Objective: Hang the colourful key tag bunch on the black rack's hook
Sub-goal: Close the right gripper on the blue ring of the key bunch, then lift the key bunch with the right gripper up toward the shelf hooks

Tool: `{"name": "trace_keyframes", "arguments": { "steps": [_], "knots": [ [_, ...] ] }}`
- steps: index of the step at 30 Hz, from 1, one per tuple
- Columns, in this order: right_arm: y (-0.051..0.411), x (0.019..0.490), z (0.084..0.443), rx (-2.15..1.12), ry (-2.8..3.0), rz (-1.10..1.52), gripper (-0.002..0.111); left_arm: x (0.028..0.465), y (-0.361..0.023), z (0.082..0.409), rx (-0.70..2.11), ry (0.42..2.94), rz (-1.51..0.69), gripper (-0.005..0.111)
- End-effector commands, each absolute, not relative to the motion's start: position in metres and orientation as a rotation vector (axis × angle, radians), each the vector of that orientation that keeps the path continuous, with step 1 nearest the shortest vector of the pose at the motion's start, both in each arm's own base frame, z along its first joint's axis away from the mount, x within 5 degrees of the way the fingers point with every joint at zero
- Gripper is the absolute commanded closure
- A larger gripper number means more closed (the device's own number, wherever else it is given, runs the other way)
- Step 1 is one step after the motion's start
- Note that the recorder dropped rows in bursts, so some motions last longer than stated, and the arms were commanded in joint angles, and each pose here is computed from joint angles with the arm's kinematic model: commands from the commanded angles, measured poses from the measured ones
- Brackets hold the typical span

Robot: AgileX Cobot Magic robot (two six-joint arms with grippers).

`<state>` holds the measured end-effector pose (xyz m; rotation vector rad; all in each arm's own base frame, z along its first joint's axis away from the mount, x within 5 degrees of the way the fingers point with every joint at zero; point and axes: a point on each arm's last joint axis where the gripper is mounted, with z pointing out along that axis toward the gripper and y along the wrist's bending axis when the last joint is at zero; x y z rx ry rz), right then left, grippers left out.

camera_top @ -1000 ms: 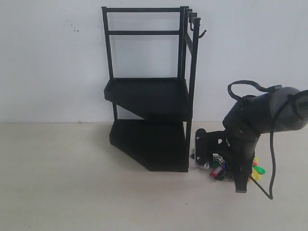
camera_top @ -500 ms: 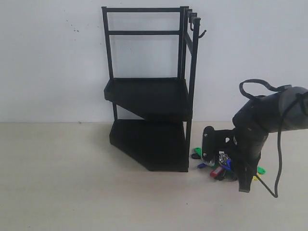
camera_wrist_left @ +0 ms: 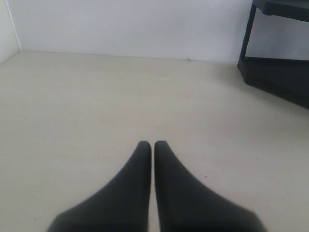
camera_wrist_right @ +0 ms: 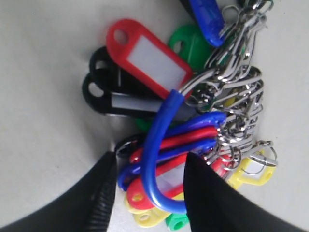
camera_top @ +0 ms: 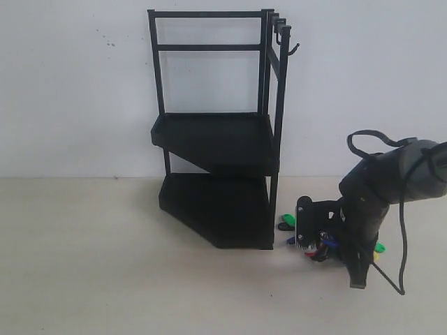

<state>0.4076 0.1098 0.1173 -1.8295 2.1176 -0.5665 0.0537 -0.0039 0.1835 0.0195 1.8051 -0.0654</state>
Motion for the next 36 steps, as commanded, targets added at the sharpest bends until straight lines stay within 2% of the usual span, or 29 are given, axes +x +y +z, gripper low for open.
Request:
{"name": "trace_keyframes", "arguments": {
  "steps": [1, 3, 5, 9, 10, 15, 25, 36],
  "knots": [
    [0.107, 0.411, 0.114, -1.833, 2.103, -0.567, 0.065, 0.054, -0.004, 0.185, 0.011, 1.794, -0.069, 0.102],
    [0.109, 0.412, 0.113, -1.830, 2.085, -0.563, 0.066, 0.054, -0.004, 0.185, 0.011, 1.794, -0.069, 0.102],
    [0.109, 0.412, 0.112, -1.829, 2.081, -0.560, 0.072, 0.054, -0.004, 0.185, 0.011, 1.794, -0.069, 0.102],
    [0.109, 0.412, 0.110, -1.829, 2.085, -0.558, 0.106, 0.054, -0.004, 0.185, 0.011, 1.794, -0.069, 0.102],
    [0.109, 0.412, 0.110, -1.822, 2.095, -0.557, 0.108, 0.054, -0.004, 0.185, 0.011, 1.794, -0.069, 0.102],
    [0.109, 0.409, 0.118, -1.734, 2.172, -0.543, 0.108, 0.054, -0.004, 0.185, 0.011, 1.794, -0.069, 0.102],
    [0.113, 0.402, 0.193, -1.162, 2.265, -0.375, 0.108, 0.054, -0.004, 0.185, 0.011, 1.794, -0.069, 0.102],
    [0.113, 0.388, 0.248, -0.570, 2.322, -0.087, 0.108, 0.054, -0.004, 0.185, 0.011, 1.794, -0.069, 0.102]
  ]
}}
